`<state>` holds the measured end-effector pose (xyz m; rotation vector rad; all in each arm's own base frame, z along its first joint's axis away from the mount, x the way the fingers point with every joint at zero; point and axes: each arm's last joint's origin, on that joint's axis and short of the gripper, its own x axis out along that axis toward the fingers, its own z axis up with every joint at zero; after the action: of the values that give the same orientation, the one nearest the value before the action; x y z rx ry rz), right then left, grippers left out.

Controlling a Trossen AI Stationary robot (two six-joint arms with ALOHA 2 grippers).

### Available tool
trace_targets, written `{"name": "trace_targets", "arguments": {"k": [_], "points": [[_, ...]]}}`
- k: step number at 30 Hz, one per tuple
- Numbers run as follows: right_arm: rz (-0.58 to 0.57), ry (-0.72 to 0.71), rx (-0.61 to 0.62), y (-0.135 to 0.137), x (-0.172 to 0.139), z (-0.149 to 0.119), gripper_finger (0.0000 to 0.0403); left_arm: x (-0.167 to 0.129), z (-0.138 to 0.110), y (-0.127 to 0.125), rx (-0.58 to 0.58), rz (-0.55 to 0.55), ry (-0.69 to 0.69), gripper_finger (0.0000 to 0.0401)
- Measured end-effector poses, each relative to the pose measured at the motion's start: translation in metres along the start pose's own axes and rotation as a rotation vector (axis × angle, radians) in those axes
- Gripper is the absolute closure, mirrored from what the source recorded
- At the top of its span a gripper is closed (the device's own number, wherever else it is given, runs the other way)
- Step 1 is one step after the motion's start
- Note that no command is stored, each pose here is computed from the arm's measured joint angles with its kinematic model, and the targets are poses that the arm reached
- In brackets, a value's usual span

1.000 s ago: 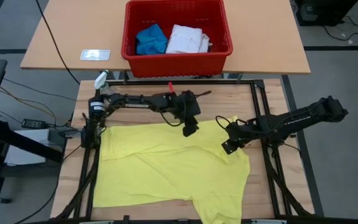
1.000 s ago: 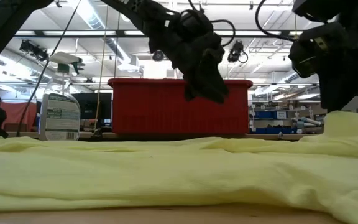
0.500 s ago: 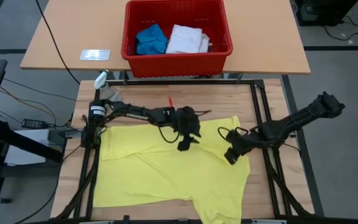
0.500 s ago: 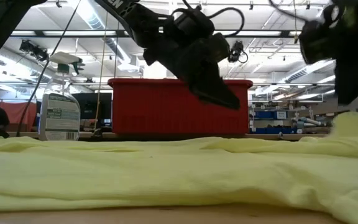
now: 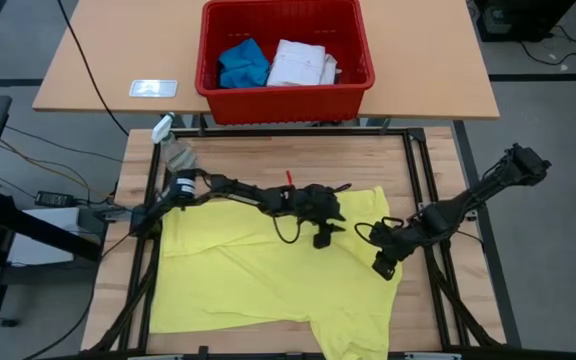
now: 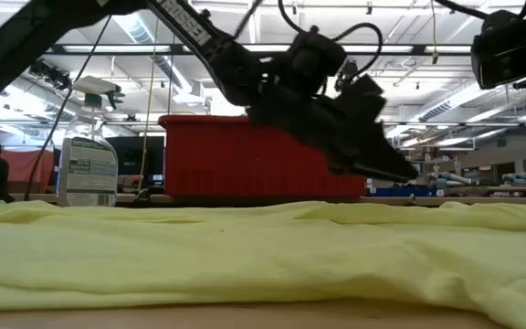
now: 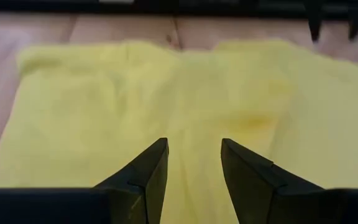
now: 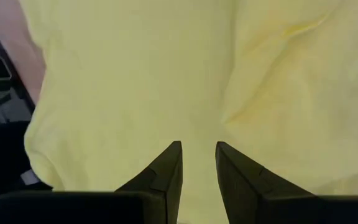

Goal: Fold Laundry from Bin

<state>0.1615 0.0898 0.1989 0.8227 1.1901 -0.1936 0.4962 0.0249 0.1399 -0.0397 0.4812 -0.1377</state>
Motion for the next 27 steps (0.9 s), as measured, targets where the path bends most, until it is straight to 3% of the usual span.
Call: {"name": "trace_targets", "arguments": {"k": [4,8,13,16,19,22,27], "points": [[0.008,0.03,-0.034,0.002,0.0,-0.006,0.0298,0.01,-0.016,0.0,-0.03,-0.018,0.073,0.0246],[-0.015,0.05,-0.074,0.001,0.0,-0.011,0.0298,0.01,-0.012,-0.006,-0.018,-0.027,0.065,0.0246],[-0.049,0.04,-0.107,-0.002,0.0,-0.012,0.0298,0.013,-0.025,-0.008,-0.026,0.015,0.149,0.0249],[-0.068,0.022,-0.126,-0.003,0.0,-0.011,0.0298,0.013,-0.023,-0.011,-0.019,0.021,0.146,0.0275],[-0.107,0.005,-0.165,-0.006,0.0,-0.011,0.03,0.014,-0.024,-0.016,-0.029,0.015,0.155,0.0325],[-0.142,-0.024,-0.283,-0.007,0.0,-0.013,0.0302,0.01,-0.016,-0.022,-0.053,0.005,0.14,0.0383],[-0.158,-0.038,-0.643,-0.005,0.0,-0.017,0.03,-0.007,0.011,-0.033,-0.043,-0.01,0.084,0.0391]]}}
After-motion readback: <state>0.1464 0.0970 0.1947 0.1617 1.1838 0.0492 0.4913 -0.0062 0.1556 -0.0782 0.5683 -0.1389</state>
